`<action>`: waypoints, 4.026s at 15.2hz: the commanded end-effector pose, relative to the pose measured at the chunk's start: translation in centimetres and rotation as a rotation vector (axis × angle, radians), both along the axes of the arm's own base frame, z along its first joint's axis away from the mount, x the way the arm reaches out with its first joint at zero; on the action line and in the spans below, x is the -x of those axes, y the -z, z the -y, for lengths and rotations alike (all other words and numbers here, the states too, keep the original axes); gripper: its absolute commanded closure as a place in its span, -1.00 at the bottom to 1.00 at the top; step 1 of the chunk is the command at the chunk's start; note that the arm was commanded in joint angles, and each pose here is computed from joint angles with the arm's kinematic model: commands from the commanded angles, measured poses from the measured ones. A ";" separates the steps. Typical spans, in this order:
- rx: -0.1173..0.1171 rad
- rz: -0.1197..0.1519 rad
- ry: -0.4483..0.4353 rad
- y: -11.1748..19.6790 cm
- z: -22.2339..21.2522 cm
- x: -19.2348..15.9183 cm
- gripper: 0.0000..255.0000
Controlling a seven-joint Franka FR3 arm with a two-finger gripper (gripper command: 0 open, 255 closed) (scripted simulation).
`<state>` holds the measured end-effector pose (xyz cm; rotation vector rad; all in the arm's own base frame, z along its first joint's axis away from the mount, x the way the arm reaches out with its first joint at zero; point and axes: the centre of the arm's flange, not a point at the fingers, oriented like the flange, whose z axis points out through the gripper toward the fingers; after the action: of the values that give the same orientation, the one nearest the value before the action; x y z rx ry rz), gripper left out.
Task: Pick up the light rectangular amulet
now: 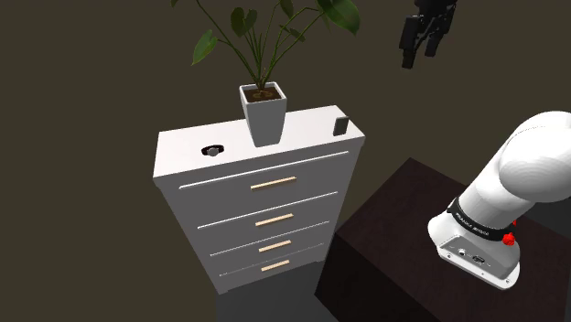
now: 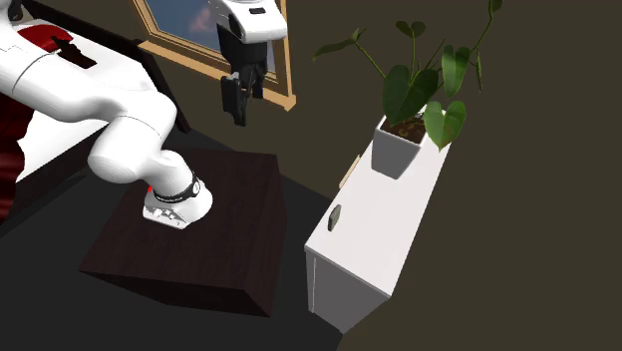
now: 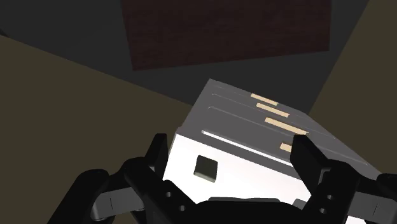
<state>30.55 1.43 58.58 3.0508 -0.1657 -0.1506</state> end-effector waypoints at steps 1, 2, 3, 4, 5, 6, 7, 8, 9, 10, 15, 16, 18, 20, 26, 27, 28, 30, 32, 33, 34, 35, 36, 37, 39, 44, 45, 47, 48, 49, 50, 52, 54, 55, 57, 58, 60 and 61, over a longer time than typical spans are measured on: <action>0.000 0.000 0.000 0.0 0.0 0.0 -1.00; -0.003 0.004 0.003 1.1 0.3 -0.7 -1.00; -0.006 0.008 0.006 2.1 0.6 -1.3 -1.00; -0.009 0.013 0.008 3.2 0.9 -2.0 -1.00; -0.012 0.017 0.011 4.3 1.2 -2.7 -1.00; -0.015 0.021 0.014 5.3 1.5 -3.3 -1.00; -0.018 0.025 0.017 6.4 1.8 -4.0 -1.00; -0.021 0.030 0.020 7.4 2.1 -4.7 -1.00; -0.024 0.034 0.022 8.5 2.4 -5.4 -1.00; -0.027 0.038 0.025 9.5 2.7 -6.1 -1.00; -0.042 0.059 0.039 14.7 4.2 -9.5 -1.00; -0.045 0.063 0.042 15.8 4.5 -10.2 -1.00; -0.051 0.072 0.048 17.9 5.1 -11.7 -1.00; -0.057 0.080 0.053 19.9 5.7 -13.1 -1.00; -0.075 0.105 0.070 26.0 7.4 -17.5 -1.00; -0.076 0.107 0.071 26.4 7.5 -17.8 -1.00; -0.076 0.107 0.071 27.0 7.5 -17.8 -1.00; -0.076 0.107 0.071 28.0 7.5 -17.8 -1.00; -0.076 0.107 0.071 29.1 7.5 -17.8 -1.00; -0.076 0.107 0.071 29.6 7.5 -17.8 -1.00; -0.076 0.107 0.071 30.4 7.5 -17.8 -1.00; -0.076 0.107 0.071 30.4 7.5 -17.8 -1.00; -0.076 0.107 0.071 30.4 7.5 -17.8 -1.00; -0.076 0.107 0.071 30.4 7.4 -17.8 1.00; -0.076 0.107 0.071 30.4 7.4 -17.8 1.00; -0.076 0.107 0.071 30.4 7.4 -17.8 1.00; -0.076 0.107 0.071 30.4 7.4 -17.8 1.00; -0.076 0.107 0.071 29.9 7.5 -17.8 1.00; -0.076 0.107 0.071 29.4 7.5 -17.8 1.00; -0.076 0.107 0.071 28.8 7.5 -17.8 1.00; -0.076 0.107 0.071 28.3 7.5 -17.8 1.00; -0.076 0.107 0.071 27.3 7.5 -17.8 1.00; -0.076 0.107 0.071 26.2 7.5 -17.8 1.00; -0.076 0.107 0.071 25.7 7.5 -17.8 1.00; -0.076 0.107 0.071 24.6 7.5 -17.8 1.00; -0.076 0.107 0.071 24.1 7.5 -17.8 1.00; -0.076 0.107 0.071 23.0 7.5 -17.8 1.00; -0.076 0.107 0.071 22.5 7.5 -17.8 1.00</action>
<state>48.44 -5.98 35.48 3.1316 -0.2822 0.0028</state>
